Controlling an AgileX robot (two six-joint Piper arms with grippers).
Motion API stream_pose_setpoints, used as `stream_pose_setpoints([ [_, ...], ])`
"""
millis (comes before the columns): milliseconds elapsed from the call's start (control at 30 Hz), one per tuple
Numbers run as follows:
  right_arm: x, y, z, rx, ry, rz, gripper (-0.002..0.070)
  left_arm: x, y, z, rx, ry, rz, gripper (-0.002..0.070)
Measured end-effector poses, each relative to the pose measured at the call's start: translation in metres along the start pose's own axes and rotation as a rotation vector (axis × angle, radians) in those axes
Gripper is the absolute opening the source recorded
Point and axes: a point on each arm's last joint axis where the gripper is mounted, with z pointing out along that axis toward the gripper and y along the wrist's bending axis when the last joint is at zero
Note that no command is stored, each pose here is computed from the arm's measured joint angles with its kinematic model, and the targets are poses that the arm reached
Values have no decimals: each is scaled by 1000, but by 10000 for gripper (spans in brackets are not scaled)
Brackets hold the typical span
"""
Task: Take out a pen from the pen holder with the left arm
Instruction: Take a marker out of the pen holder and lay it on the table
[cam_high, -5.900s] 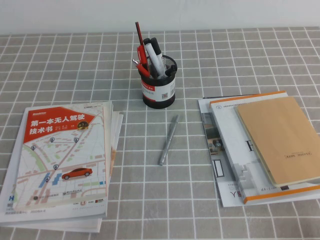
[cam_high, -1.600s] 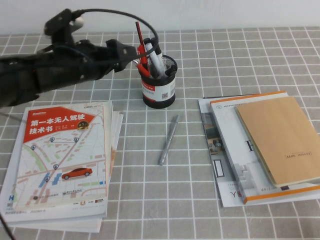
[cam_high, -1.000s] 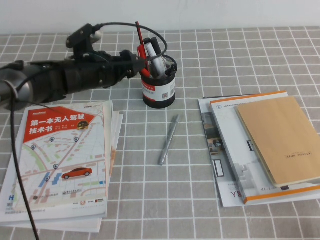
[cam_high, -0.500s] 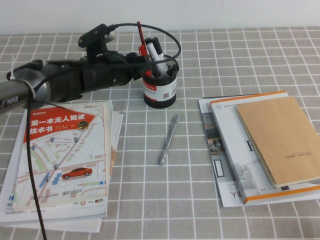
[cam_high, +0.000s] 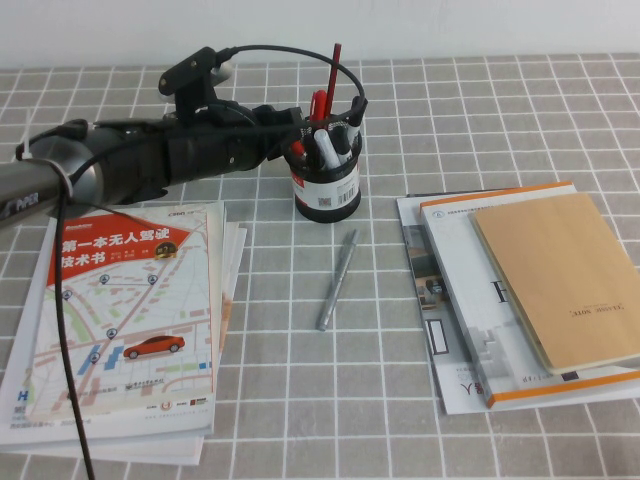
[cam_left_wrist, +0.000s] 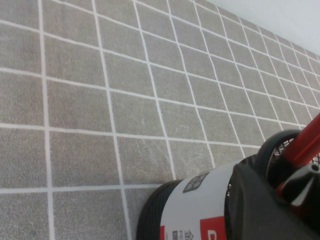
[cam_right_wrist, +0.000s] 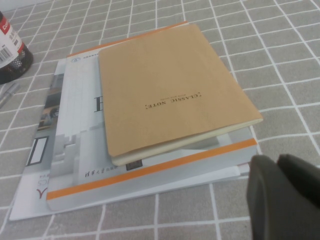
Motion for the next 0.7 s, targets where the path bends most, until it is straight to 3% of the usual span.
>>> stream_pose_setpoints([
  [533,0,0,0,0,0,0,-13,0,0,0,5,1,50,116],
  [700,0,0,0,0,0,0,-13,0,-1,0,7,2,66,223],
])
